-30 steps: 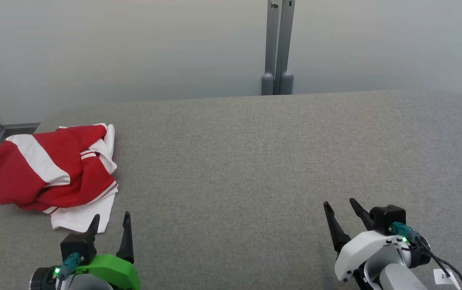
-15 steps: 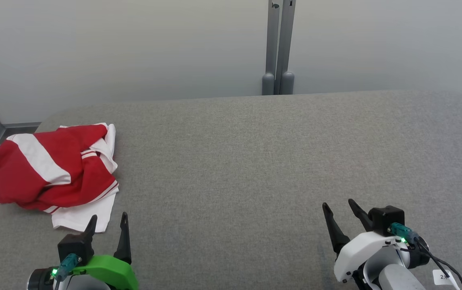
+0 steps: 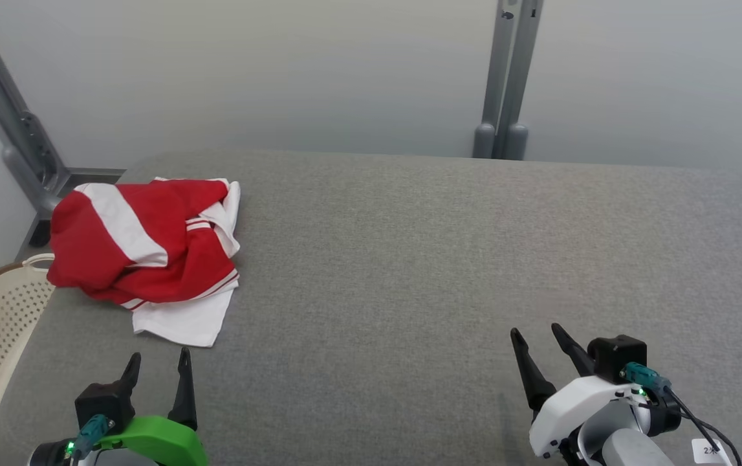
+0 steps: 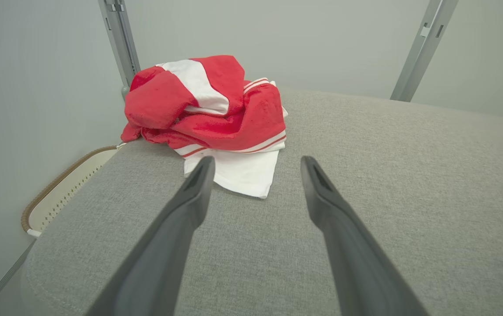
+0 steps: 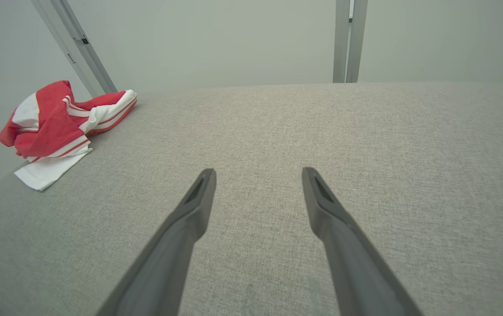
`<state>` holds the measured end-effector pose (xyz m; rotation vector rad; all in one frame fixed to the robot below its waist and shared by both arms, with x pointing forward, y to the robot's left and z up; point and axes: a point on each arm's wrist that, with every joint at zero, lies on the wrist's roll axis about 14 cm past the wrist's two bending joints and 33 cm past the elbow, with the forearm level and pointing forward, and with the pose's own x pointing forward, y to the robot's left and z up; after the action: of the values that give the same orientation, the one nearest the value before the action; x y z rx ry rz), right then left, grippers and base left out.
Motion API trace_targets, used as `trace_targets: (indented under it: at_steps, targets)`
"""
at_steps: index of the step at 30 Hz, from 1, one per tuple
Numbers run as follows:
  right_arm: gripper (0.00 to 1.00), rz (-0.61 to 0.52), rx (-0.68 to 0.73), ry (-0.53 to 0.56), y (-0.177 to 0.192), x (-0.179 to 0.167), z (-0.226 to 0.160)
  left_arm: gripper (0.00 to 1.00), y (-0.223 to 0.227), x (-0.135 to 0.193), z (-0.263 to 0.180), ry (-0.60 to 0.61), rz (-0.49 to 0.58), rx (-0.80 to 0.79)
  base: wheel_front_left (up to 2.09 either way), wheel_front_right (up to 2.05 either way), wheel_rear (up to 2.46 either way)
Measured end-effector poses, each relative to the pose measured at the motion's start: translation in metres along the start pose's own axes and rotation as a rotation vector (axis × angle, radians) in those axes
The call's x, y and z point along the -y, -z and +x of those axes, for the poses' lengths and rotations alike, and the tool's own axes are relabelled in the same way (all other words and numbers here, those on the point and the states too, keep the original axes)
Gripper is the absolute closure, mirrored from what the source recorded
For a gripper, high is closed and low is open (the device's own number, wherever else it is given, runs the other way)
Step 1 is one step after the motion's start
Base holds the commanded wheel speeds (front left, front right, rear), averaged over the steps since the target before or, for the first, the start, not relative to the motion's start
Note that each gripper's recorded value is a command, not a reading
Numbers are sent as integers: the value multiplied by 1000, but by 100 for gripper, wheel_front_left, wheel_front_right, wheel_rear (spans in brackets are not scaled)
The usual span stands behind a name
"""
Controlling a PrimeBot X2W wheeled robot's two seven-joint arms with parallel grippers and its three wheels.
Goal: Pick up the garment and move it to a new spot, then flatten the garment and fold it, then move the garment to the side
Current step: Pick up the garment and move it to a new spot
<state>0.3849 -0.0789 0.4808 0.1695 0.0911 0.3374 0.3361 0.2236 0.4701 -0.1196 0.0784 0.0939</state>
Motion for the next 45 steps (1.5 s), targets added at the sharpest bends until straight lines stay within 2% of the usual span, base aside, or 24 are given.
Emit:
trace_targets:
  at_steps: [15, 27, 37, 45]
  targets:
    - [0, 17, -48, -219, 16, -75, 27, 0, -2, -73, -52, -206, 6, -3, 0, 0, 0]
    - [0, 11, -91, -334, 29, -115, 37, 0, -2, -101, -87, -316, -7, -8, 0, 0, 0]
    - [0, -1, -98, -359, 31, -123, 40, 0, -2, -105, -90, -329, -15, -11, 0, 0, 0]
    - [0, 1, -96, -347, 32, -117, 40, 0, -24, -96, -50, -236, -44, -24, 0, 0, 0]
